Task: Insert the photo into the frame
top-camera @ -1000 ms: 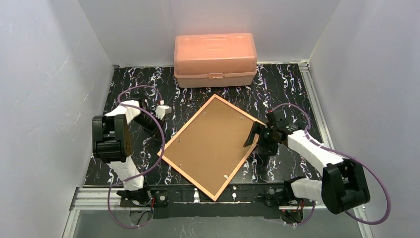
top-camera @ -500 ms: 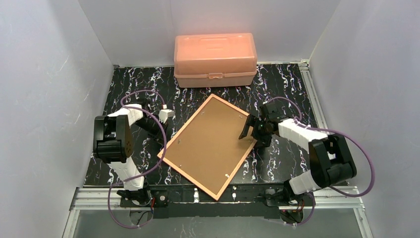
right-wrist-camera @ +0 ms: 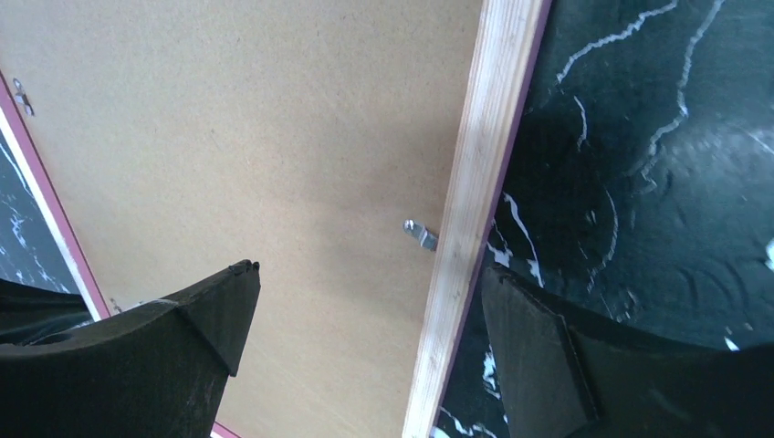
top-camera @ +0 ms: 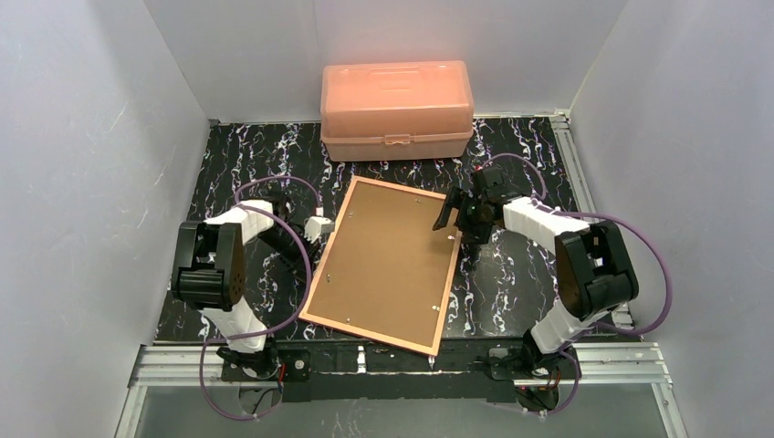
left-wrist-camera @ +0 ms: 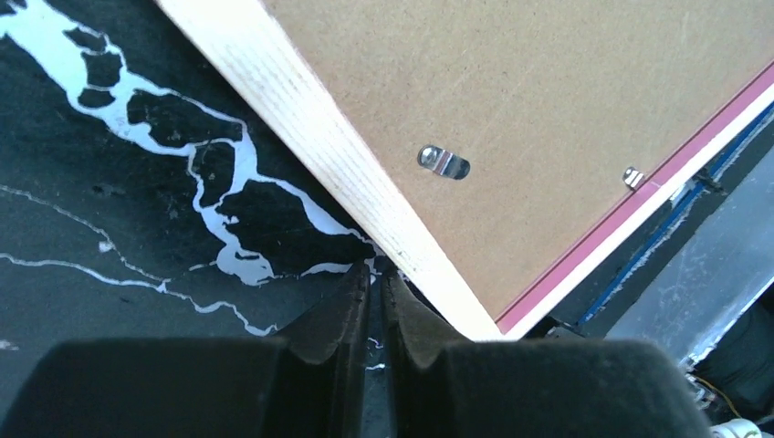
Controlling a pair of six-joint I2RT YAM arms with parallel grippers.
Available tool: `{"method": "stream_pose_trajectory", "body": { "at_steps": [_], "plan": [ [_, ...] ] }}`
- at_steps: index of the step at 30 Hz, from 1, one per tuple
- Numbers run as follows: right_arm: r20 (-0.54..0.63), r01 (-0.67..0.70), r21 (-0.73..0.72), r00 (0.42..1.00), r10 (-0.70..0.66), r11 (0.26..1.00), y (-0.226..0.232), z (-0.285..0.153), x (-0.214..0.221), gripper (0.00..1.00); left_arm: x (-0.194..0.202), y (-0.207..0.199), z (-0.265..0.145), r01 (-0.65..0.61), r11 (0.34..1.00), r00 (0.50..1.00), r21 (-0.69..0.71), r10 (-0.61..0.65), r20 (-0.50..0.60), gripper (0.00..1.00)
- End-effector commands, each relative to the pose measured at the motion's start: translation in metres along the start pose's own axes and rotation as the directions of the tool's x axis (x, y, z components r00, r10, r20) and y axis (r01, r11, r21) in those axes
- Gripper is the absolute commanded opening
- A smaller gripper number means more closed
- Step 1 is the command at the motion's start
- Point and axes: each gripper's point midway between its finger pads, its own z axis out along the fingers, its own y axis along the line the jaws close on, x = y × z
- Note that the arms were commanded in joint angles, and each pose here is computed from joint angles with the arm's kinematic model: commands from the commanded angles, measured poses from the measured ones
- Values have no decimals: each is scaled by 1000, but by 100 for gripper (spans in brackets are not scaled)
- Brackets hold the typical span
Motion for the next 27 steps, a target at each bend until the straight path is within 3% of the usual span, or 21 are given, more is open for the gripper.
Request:
{"method": "stream_pose_trajectory", "body": {
  "at_steps": [1, 6, 10, 14, 19, 27],
  "plan": [
    [142, 87, -12, 986, -84, 996, 23, -44, -27, 99, -19, 6, -27, 49, 999, 995, -21, -47, 90, 8],
    [193, 156, -191, 974, -119, 969, 93, -71, 11, 94, -48, 9, -57, 195, 977, 947, 89, -211, 240, 13],
    [189, 250, -390, 964, -189, 886, 163, -59, 72, 92, -52, 4, -48, 235, 954, 934, 188, -275, 229, 23],
    [181, 308, -495, 951, -250, 813, 208, -41, 113, 91, -45, 14, -33, 265, 942, 938, 206, -302, 173, 25],
    [162, 352, -564, 934, -318, 747, 245, -18, 150, 90, -47, 12, -29, 253, 939, 940, 231, -295, 172, 25],
    [116, 315, -640, 942, -316, 701, 269, 11, 184, 90, -41, 14, -17, 212, 951, 962, 226, -243, 122, 26]
  ]
}}
